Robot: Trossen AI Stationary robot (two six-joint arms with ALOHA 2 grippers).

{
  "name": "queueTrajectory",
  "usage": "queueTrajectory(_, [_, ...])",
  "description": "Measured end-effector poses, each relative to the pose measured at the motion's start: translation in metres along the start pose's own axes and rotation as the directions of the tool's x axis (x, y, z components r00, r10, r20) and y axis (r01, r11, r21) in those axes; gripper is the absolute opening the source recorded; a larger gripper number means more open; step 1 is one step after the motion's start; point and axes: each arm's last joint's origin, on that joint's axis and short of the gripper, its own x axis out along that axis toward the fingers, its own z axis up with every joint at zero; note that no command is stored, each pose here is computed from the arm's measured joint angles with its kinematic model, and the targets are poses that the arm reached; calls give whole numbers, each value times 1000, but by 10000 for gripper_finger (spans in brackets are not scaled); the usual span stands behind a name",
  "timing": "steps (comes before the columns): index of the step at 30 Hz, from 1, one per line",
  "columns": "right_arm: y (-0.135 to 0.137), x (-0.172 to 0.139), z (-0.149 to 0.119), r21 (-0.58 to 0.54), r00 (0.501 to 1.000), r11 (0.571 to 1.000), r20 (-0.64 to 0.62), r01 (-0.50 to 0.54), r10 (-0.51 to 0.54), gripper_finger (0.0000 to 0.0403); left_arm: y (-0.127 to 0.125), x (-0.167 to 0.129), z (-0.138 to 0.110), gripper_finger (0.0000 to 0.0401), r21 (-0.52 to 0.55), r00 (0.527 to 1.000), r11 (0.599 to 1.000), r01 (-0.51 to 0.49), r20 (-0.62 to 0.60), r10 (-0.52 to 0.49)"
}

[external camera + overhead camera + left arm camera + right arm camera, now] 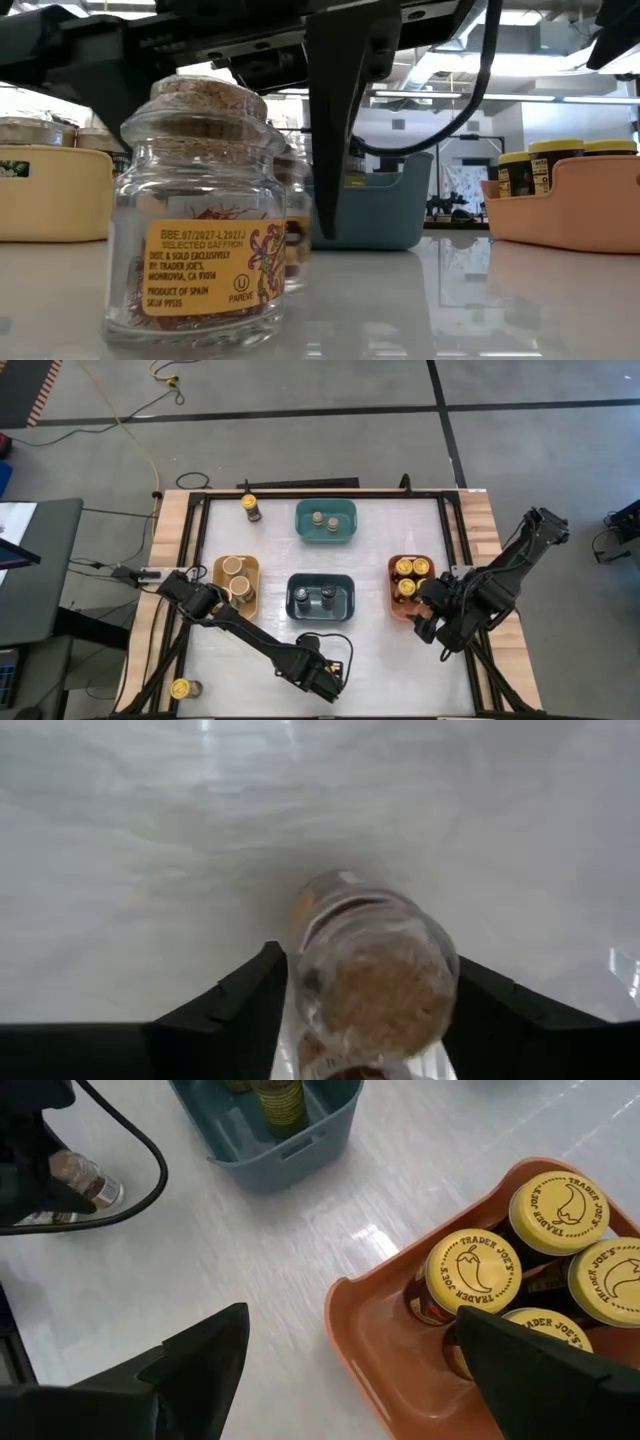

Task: Sort spices by type
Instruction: Put the brown seasoning bottle into the green bin

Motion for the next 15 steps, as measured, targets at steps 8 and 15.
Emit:
queueTrajectory(8, [0,0,0,0,1000,1000,0,-1,1,380,-1,0,3,180,8,1000,1000,1,4,-1])
queueTrajectory(15, [2,0,1,-6,1000,1000,4,-16,16,380,-2,-3,3,180,35,1000,999,0,4,0])
